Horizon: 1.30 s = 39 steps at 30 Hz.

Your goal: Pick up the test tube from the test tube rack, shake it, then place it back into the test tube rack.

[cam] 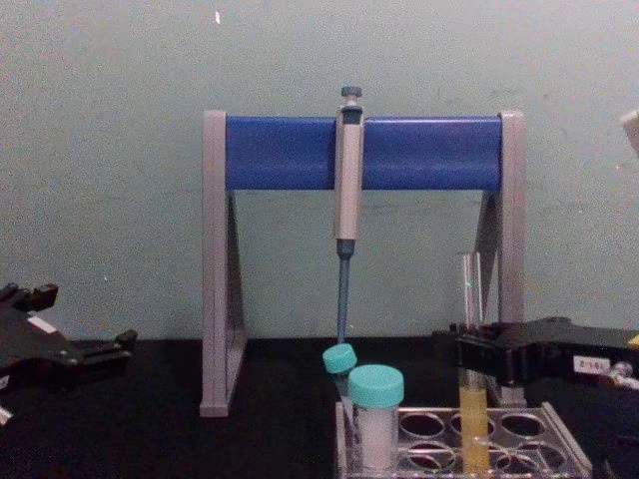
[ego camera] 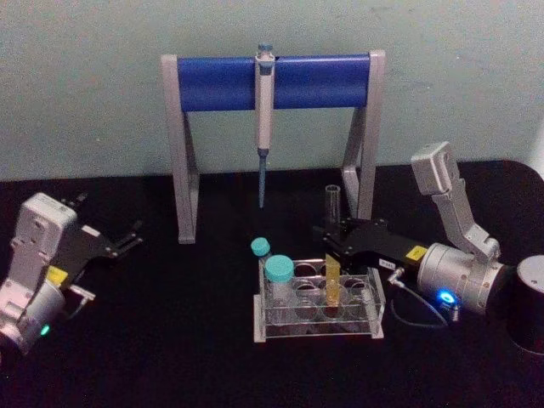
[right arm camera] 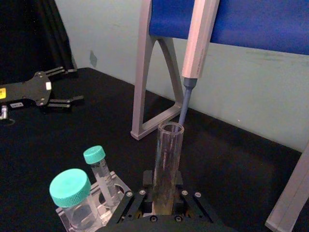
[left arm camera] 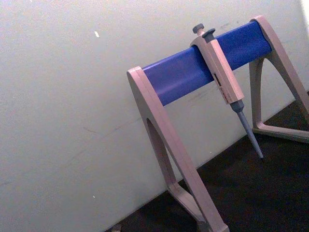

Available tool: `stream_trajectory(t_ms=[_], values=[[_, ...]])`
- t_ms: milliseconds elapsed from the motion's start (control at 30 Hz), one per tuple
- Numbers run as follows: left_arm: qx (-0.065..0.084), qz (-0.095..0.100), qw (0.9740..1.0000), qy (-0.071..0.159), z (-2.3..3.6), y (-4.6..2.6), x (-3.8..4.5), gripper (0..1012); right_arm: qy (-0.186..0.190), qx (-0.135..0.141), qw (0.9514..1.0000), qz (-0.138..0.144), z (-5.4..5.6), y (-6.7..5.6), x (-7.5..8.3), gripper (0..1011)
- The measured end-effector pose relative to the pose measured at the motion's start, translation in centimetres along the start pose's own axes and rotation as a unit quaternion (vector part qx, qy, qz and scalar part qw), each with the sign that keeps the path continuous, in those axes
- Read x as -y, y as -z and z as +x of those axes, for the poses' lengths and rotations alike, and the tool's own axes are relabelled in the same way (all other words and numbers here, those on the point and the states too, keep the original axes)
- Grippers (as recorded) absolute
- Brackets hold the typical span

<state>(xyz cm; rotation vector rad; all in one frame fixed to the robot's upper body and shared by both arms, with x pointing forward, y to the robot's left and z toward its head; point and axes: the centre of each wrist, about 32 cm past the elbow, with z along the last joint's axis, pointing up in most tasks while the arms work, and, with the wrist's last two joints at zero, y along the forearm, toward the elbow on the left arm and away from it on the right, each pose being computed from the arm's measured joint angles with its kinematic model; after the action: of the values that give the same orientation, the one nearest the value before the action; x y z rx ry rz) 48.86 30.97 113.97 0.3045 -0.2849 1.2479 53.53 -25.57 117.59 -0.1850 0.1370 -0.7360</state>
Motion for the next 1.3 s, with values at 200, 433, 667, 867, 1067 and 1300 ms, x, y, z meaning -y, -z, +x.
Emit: stream_trajectory(t_ms=[200,433,667,867,1067,1300], values=[[0.000,0.000,1.0000,0.000,0.00,0.00,0.00,1010,0.000,0.000,1.0000,0.000,0.0,0.0,0.0,233],[0.000,0.000,1.0000,0.000,0.00,0.00,0.00,1010,-0.003,0.014,0.9999,0.010,-0.2,0.2,0.0,233],[0.000,0.000,1.0000,0.000,0.00,0.00,0.00,1010,0.002,0.037,0.9985,0.041,-1.2,0.8,0.5,232],[0.000,0.000,1.0000,0.000,0.00,0.00,0.00,1010,0.006,0.044,0.9970,0.064,-1.7,0.6,0.9,233],[0.000,0.000,1.0000,0.000,0.00,0.00,0.00,1010,0.010,0.064,0.9937,0.092,-2.0,-0.7,1.5,232],[0.000,0.000,1.0000,0.000,0.00,0.00,0.00,1009,0.012,0.089,0.9883,0.123,-2.2,-2.8,1.9,233]])
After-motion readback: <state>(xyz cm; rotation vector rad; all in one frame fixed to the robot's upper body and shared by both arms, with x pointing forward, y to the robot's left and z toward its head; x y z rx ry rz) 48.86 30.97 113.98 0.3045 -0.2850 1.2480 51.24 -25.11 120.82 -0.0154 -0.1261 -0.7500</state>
